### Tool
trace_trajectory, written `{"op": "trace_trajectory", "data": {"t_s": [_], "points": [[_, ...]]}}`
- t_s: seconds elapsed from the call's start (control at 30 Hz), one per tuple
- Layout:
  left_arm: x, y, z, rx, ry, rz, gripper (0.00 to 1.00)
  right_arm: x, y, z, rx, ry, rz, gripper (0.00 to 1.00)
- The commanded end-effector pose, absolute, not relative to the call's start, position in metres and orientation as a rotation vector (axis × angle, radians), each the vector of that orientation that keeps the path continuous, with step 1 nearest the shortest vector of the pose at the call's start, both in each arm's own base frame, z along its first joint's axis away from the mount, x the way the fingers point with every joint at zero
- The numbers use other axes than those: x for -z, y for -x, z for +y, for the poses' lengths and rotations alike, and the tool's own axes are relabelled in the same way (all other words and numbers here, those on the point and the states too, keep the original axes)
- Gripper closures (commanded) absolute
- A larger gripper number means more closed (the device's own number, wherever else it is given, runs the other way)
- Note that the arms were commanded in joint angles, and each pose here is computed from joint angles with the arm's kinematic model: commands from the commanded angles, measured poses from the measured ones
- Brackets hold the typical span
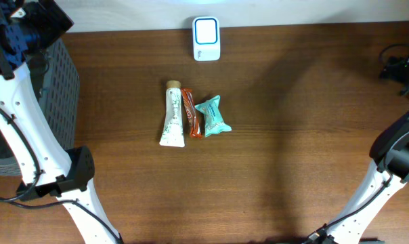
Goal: Scan the item barcode
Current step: 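Carry the tissue pack to the right table edge and release it, then reach the right gripper to the light-green wipe pack and grasp it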
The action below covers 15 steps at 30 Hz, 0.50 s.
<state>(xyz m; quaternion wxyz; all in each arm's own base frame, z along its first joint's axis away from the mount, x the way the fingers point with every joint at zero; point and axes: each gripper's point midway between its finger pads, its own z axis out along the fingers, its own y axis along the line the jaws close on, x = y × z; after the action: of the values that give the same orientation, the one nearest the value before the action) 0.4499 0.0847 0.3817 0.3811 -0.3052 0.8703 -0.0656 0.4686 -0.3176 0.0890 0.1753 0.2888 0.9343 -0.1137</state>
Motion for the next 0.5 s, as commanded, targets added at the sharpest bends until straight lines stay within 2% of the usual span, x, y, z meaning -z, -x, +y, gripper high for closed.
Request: {"op": "trace_trajectory", "data": {"t_s": [0.0, 0.03, 0.13, 0.23, 0.3, 0.37, 0.47], "points": [[-0.392, -0.444, 0.087, 0.163, 0.760, 2.202, 0.01, -0.079, -0.500, -0.238, -0.130, -0.685, 2.683, 0.01], [-0.391, -0.444, 0.087, 0.163, 0.760, 2.202, 0.01, -0.083, -0.510, -0.200, -0.345, -0.617, 2.676, 0.01], [-0.391, -0.444, 0.087, 0.163, 0.760, 2.202, 0.01, -0.094, -0.518, -0.129, -0.688, -0.504, 2.669, 0.01], [-0.391, -0.444, 0.087, 0.163, 0.760, 2.202, 0.01, -0.102, -0.509, -0.059, -0.941, -0.427, 2.725, 0.01], [-0.391, -0.444, 0.087, 0.163, 0.760, 2.202, 0.01, -0.102, -0.501, -0.021, -0.999, -0.371, 2.788, 0.01], [-0.391, -0.444, 0.087, 0.163, 0.760, 2.202, 0.01, -0.101, -0.492, 0.028, -1.015, -0.182, 2.856, 0.00], [-0.392, -0.444, 0.087, 0.163, 0.760, 2.201, 0.01, -0.092, -0.473, 0.088, -0.940, 0.006, 2.990, 0.01]]}}
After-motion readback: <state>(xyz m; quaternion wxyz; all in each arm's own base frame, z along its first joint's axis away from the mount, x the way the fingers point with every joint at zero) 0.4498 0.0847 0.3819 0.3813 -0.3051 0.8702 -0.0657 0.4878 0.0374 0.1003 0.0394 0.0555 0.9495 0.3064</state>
